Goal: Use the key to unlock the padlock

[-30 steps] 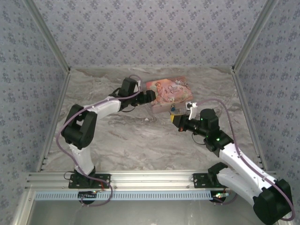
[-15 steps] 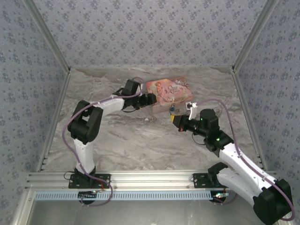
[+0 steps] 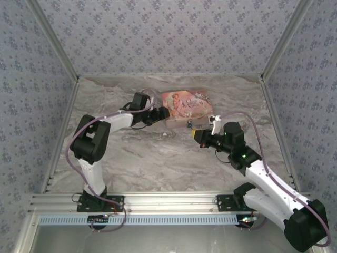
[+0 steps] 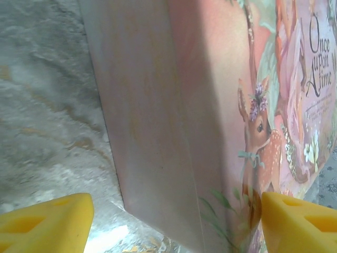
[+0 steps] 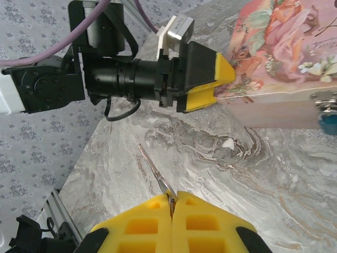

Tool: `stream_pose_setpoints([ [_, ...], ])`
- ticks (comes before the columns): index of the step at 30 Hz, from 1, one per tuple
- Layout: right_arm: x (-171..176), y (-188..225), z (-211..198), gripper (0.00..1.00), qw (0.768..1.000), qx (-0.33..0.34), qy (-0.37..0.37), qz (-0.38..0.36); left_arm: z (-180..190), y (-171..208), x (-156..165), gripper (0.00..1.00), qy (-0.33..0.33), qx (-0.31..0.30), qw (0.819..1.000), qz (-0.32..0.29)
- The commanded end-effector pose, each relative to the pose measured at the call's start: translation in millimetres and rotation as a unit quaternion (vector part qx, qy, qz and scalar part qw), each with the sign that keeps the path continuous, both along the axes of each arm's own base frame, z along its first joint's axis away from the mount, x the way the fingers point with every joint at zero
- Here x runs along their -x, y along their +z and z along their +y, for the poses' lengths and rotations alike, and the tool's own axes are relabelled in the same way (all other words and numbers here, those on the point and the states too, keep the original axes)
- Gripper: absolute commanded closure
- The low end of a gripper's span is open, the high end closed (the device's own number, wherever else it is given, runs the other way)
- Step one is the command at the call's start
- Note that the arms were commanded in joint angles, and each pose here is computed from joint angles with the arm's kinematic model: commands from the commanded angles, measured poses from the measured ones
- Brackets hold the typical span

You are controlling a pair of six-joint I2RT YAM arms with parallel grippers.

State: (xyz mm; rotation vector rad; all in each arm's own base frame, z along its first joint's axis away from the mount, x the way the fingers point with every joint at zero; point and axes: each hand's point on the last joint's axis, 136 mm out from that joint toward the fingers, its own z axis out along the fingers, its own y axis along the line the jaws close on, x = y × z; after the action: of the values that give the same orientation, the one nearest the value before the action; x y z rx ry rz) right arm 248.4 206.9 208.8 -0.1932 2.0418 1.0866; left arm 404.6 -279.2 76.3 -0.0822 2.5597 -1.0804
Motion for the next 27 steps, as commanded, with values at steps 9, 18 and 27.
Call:
stream_pose_setpoints([
  [9, -5, 1, 1, 1.0, 1.0, 0.007, -0.004, -0.002, 75, -55, 48, 0.2, 0.056, -0.081, 0.992, 0.081],
  [18, -7, -5, 6, 1.0, 1.0, 0.009, 0.0, 0.004, 95, -58, 77, 0.2, 0.067, -0.099, 0.989, 0.088],
  [27, -8, -11, 8, 1.0, 1.0, 0.014, -0.003, 0.015, 118, -57, 99, 0.19, 0.086, -0.11, 0.986, 0.089],
])
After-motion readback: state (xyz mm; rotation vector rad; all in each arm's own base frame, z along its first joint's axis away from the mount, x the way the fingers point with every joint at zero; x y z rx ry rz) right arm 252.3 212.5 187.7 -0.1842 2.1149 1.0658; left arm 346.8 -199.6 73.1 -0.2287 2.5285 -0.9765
